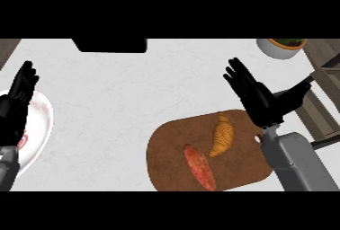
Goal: Pick the sweet potato from the cutting board and place it in the tiered basket
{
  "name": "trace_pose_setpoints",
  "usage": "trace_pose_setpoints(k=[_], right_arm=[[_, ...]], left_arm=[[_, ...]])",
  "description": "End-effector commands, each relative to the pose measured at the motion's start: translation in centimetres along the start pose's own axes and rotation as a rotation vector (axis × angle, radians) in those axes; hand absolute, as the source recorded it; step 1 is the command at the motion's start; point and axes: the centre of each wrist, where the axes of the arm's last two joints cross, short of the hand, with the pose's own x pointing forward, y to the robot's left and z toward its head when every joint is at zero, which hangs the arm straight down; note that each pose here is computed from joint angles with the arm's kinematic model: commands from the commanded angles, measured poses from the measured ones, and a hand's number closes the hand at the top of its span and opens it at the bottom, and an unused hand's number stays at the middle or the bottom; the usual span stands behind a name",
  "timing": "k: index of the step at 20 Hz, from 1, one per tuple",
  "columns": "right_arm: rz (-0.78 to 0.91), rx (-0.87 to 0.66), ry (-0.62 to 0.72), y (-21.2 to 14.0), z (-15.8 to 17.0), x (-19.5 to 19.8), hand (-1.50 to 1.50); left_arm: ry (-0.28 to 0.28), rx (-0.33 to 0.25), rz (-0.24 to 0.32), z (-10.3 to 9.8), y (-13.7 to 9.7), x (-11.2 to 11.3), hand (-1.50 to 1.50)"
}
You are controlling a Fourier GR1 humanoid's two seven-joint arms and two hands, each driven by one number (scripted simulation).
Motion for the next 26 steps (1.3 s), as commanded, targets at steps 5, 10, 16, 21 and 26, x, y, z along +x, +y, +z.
trace_pose_setpoints(k=[5,10,16,21,26], right_arm=[[0.004,-0.029,0.026,2.2,4.4,1.4,1.5],[0.344,-0.537,0.281,-4.7,9.2,-4.8,-1.5],[0.417,-0.489,0.23,-0.8,13.3,1.9,-1.5],[0.683,-0.222,0.421,-0.2,13.4,5.8,-1.5],[0.855,-0.061,0.565,1.1,11.6,10.5,-1.5]], left_arm=[[0.057,-0.02,-0.041,0.7,-3.1,-0.9,0.0],[0.154,-0.024,-0.025,2.1,-2.4,-3.8,0.0],[0.134,-0.064,-0.028,1.7,-4.5,-3.4,0.0],[0.135,-0.081,-0.034,1.9,-3.7,-3.2,0.0],[0.112,-0.086,-0.026,0.4,-5.1,-2.1,0.0]])
